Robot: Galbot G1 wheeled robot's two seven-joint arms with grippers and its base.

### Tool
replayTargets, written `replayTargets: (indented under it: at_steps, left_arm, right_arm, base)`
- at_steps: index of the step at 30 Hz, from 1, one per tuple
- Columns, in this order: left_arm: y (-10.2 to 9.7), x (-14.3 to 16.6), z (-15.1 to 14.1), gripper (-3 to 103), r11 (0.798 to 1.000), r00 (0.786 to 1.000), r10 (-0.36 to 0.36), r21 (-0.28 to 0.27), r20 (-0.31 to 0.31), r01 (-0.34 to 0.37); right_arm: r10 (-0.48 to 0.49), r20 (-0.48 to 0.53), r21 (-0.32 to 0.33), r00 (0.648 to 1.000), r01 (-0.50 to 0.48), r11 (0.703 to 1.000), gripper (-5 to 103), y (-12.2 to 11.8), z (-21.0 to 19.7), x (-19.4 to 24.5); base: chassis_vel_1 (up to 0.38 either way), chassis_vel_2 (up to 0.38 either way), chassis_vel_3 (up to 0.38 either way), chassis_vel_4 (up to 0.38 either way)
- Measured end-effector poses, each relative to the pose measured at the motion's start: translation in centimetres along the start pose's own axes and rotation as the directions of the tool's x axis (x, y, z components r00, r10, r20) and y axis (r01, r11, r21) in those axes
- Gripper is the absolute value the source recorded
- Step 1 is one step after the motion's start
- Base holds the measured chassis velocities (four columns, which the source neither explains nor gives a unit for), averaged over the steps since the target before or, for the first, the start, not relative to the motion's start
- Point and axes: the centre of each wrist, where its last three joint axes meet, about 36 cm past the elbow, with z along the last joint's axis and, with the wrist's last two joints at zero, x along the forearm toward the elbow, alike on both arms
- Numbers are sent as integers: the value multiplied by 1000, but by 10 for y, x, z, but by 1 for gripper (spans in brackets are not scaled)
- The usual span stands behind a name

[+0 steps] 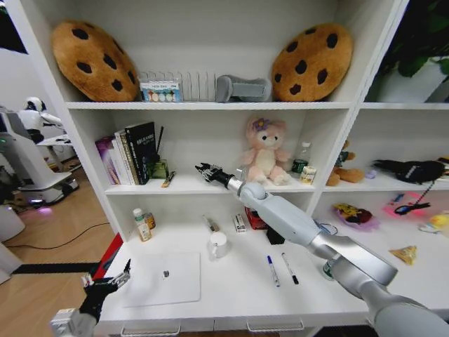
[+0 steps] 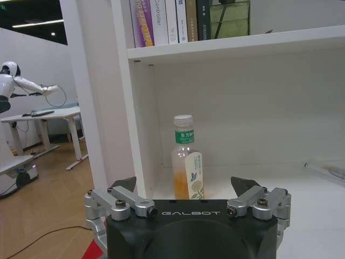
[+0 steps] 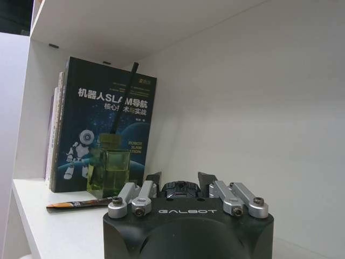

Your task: Organize the objects on the table.

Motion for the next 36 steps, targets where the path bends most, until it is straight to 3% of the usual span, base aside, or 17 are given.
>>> replayTargets:
  at_steps: [13, 34, 36]
  left_arm:
    - [0, -2, -7, 99, 1000, 1000, 9, -5, 14, -9]
    - [-2, 1, -9, 99, 1000, 1000, 2, 2, 22, -2]
    - [-2, 1, -9, 99, 1000, 1000, 1, 3, 21, -2]
  right_arm:
    - [50, -21, 4, 999, -50, 999, 37, -6, -5, 67]
    - [86, -136, -23, 987, -90, 996, 36, 5, 2, 82]
    - [90, -141, -23, 986, -94, 995, 41, 5, 1, 81]
  base:
    - [0, 0, 0, 0]
    - [0, 0, 0, 0]
    - [0, 0, 0, 0]
